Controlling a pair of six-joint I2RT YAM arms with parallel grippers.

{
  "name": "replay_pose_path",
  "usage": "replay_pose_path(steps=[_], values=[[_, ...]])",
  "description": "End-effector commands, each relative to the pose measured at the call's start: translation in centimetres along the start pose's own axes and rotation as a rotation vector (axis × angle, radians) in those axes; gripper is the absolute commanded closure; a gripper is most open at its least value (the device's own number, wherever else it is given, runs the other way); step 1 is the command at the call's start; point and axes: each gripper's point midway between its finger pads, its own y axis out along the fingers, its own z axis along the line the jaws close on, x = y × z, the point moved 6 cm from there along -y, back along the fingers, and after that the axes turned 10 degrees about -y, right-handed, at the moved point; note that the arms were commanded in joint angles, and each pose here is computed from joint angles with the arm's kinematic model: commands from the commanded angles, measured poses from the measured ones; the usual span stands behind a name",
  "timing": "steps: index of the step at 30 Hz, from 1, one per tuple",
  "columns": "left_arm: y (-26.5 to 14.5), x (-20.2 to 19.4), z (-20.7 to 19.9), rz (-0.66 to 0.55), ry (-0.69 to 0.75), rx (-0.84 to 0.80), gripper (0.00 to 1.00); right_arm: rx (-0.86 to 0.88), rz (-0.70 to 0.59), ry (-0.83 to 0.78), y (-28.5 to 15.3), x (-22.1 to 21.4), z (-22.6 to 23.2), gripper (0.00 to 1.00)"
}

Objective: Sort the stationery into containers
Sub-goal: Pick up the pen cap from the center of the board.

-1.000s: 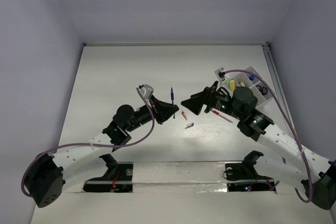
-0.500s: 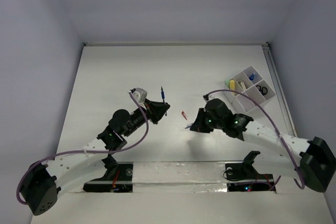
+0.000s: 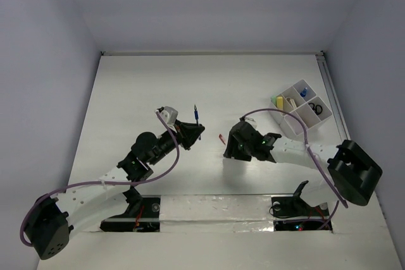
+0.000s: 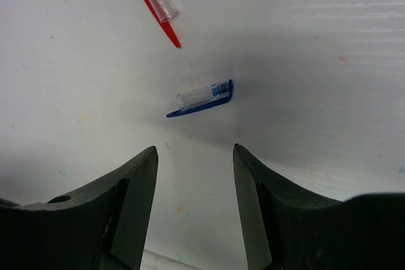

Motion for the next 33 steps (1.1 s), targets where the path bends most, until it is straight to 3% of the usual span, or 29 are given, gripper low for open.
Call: replay_pose_path(steps=[1,16,28,33], values=[[0.1,0.7,-0.6,-0.039,0.012,-0.046,1.0,-0.04,-0.082,0.032,0.3,1.8,0.6,0.43],[0.2,0.5,-0.8,-0.024,0.006,-0.068,1.0,-0.202,-0.053,-0.056,2.8,2.8,0.2,0.55],[0.1,0.6,-1.0,-0.03,0.002,-0.078,1.0,-0.296,0.021,-0.167,3.2,2.8,-0.4,0.71],[0.2,0.5,-0.9,-0.026,0.002,-0.076,1.0,-0.312,0.043,-0.19,3.6,2.8,-0.5,0.69]])
